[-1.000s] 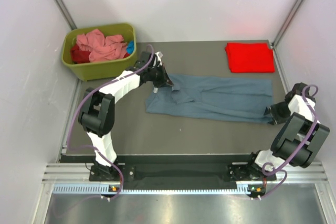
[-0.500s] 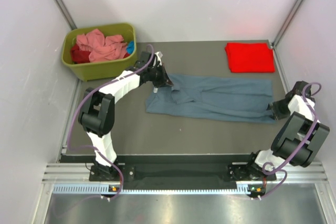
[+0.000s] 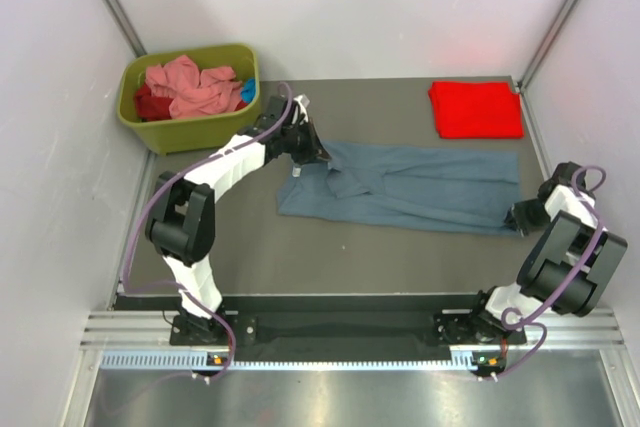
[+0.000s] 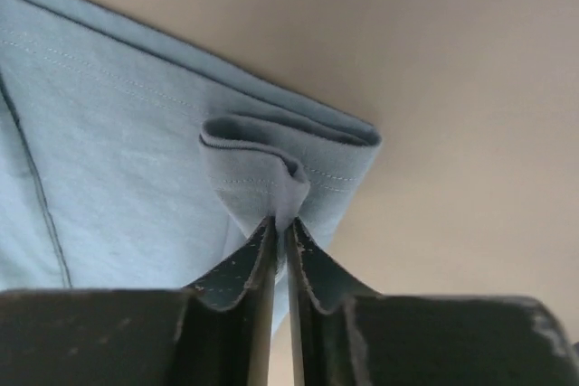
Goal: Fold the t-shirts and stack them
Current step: Fold the tshirt
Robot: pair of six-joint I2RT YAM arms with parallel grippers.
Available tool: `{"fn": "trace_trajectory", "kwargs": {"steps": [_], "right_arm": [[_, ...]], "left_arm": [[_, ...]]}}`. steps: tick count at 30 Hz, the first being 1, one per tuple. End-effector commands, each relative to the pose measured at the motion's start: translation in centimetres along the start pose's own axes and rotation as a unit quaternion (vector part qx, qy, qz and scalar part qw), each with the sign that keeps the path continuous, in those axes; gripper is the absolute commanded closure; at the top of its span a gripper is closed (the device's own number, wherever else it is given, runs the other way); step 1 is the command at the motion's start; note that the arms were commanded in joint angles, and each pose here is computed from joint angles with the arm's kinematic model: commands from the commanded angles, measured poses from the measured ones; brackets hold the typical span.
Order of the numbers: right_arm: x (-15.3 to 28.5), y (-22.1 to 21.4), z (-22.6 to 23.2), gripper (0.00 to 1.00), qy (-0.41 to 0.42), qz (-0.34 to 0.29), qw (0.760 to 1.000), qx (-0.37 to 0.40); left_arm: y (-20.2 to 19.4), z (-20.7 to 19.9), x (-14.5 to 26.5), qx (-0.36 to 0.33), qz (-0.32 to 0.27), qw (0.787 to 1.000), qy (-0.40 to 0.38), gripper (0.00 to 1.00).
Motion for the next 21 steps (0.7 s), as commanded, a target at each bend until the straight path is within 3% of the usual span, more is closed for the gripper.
{"fn": "trace_trajectory", "kwargs": {"steps": [1,3,7,15,21], "right_arm": [[1.8,2.1,1.1,0.91,0.019,-0.048,0.999,0.009],[2.5,3.1,1.4,1.00,0.023,-0.076,0.997,0.024],[2.2,3.1,2.6,1.00,0.058,-0.070,0.994,0.057],[1.7,4.9,4.2,1.00,0.064,-0.090,0.987,0.120],[1.6,4.0,6.7,1.00,0.078,-0.094,0.980,0.156]], "left_arm": [[2.9,-3.2,3.0,-0.023,-0.060,0.998,-0.019,1.00],[3.4,-3.4,3.6,-0.026,-0.071,0.997,-0.012,1.00],[4.5,-2.4,4.6,-0.023,-0.100,0.994,0.042,1.00],[5.9,-1.6,4.5,-0.009,-0.127,0.989,0.075,1.00],[7.5,-0.6,4.6,-0.002,-0.159,0.980,0.117,1.00]]}}
Point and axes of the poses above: each gripper's point midway between its finger pads, its own x axis back along the fingers, its own z axis along the line the jaws close on, y = z × x, the point moved 2 cm from there along x, back along the fingers
